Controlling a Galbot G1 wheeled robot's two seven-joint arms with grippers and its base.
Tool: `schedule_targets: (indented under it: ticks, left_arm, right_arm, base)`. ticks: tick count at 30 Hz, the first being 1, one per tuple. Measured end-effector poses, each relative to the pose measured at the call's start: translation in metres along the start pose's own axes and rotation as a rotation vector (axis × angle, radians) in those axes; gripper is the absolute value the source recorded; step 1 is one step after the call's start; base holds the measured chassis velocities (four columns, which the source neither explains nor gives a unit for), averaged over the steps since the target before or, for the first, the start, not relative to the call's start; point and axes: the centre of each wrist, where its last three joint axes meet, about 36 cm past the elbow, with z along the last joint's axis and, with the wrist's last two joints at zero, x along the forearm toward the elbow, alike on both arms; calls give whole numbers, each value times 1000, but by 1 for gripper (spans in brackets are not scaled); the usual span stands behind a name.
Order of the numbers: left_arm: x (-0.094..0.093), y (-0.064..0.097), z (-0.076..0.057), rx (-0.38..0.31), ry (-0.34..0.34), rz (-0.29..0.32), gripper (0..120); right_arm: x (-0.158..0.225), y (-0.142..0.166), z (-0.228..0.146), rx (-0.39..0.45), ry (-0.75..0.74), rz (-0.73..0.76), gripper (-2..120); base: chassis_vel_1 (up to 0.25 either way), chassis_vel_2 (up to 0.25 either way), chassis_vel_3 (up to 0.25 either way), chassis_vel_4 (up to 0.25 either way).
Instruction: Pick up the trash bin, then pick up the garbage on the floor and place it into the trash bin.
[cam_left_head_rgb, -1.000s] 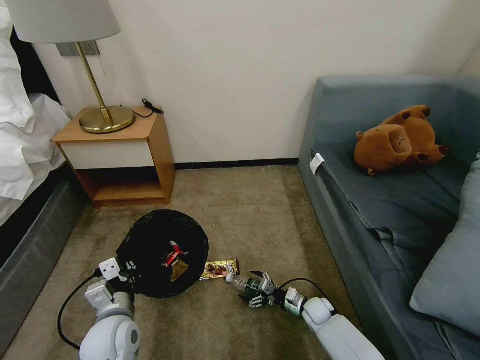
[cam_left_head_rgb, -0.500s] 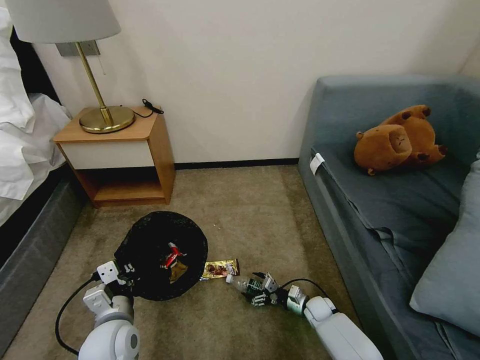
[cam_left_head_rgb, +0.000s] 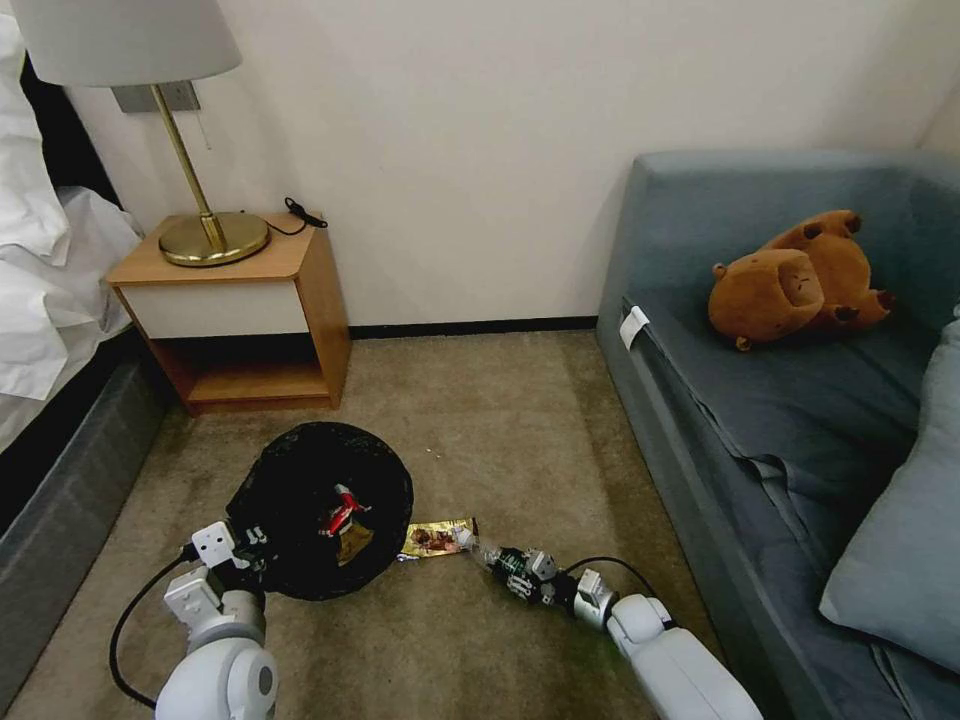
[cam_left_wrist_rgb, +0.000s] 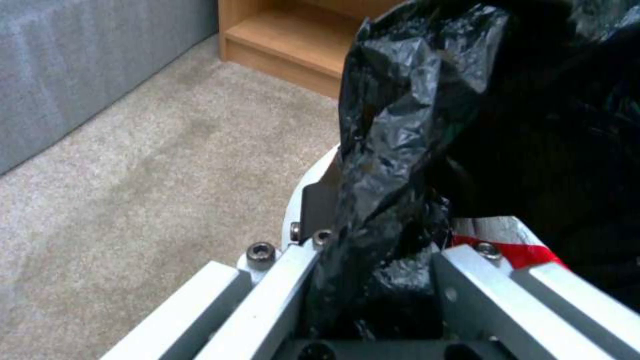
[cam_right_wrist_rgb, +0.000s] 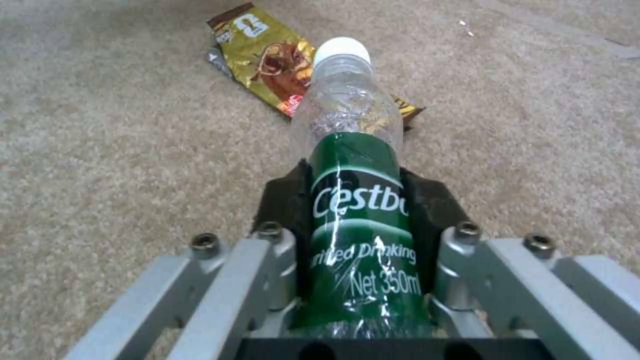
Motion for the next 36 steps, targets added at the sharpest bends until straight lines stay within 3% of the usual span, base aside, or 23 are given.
schedule_targets:
  ticks: [3,9,19,22,25,27,36]
  left_arm:
    - [1,0,-1,0,-2,-2,1]
    - [1,-1,0,-1,0,-3,1]
    - [2,-1,0,3,2,-5,1]
    - [2,-2,3,7,9,-4,1]
    - [2,-2,3,7,10,-4,1]
    - [1,-3,4,8,10,-2,1]
    - [-1,-5,4,13,11,3,1]
  right_arm:
    - [0,-1,-2,9,-6,30,19]
    - [-10,-8,-30,10,-107,132,19]
    - [-43,4,-132,-24,-351,288,19]
    - [-56,26,-182,-48,-448,305,19]
    - [-59,35,-198,-51,-484,300,19]
    - [-66,57,-228,-68,-552,280,19]
    - [-86,119,-278,-93,-634,148,19]
  base:
    - [0,0,0,0]
    - [0,0,0,0]
    - [0,0,0,0]
    - [0,0,0,0]
    - [0,0,0,0]
    - [0,0,0,0]
    - [0,0,0,0]
